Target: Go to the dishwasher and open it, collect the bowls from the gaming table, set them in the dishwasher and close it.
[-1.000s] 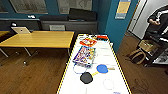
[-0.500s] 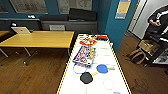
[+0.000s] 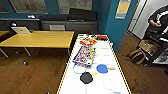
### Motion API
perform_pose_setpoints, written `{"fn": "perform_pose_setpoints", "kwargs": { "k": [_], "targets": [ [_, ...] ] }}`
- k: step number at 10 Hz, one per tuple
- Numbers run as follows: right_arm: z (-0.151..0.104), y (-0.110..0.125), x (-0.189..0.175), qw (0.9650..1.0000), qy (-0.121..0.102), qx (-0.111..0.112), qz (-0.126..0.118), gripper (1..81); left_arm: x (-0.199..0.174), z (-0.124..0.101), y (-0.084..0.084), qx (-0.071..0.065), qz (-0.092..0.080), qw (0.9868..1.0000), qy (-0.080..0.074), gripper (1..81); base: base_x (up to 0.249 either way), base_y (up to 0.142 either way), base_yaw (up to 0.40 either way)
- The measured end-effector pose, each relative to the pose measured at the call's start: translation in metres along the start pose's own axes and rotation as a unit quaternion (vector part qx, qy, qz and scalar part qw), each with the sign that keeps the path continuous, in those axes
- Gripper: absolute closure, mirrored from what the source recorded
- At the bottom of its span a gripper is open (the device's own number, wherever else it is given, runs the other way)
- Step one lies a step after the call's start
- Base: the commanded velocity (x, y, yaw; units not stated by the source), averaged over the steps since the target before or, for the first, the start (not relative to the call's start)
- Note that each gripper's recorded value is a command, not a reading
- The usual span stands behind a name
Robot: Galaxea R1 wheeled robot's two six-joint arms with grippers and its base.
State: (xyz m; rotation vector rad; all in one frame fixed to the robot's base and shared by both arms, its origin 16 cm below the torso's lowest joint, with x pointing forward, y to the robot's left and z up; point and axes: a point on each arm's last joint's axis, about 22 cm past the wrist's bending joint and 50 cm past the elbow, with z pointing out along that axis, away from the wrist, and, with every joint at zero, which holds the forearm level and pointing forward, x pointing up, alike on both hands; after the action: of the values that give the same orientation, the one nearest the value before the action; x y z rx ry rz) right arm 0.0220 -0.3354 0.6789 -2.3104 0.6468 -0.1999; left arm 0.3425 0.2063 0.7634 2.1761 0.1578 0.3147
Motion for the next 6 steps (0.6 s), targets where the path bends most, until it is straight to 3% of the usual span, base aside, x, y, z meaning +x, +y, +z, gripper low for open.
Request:
{"fn": "perform_pose_setpoints", "kwargs": {
  "k": [1, 3, 6],
  "targets": [
    [0.004, 0.001, 0.005, 1.0000, 0.004, 0.001, -0.006, 81.1, 0.013, 0.003, 0.008, -0.004, -0.004, 1.0000, -0.004, 1.0, 0.000, 0.000, 0.000],
    [0.012, 0.004, 0.001, 1.0000, 0.001, 0.001, -0.006, 81.1, 0.041, 0.003, 0.009, 0.001, -0.008, 1.0000, -0.002, 1.0, 0.000, 0.000, 0.000],
    [0.012, 0.006, 0.001, 1.0000, 0.001, -0.001, -0.006, 81.1, 0.053, 0.020, -0.012, 0.018, -0.039, 0.9991, -0.006, 1.0, 0.000, 0.000, 0.000]
  ]
}}
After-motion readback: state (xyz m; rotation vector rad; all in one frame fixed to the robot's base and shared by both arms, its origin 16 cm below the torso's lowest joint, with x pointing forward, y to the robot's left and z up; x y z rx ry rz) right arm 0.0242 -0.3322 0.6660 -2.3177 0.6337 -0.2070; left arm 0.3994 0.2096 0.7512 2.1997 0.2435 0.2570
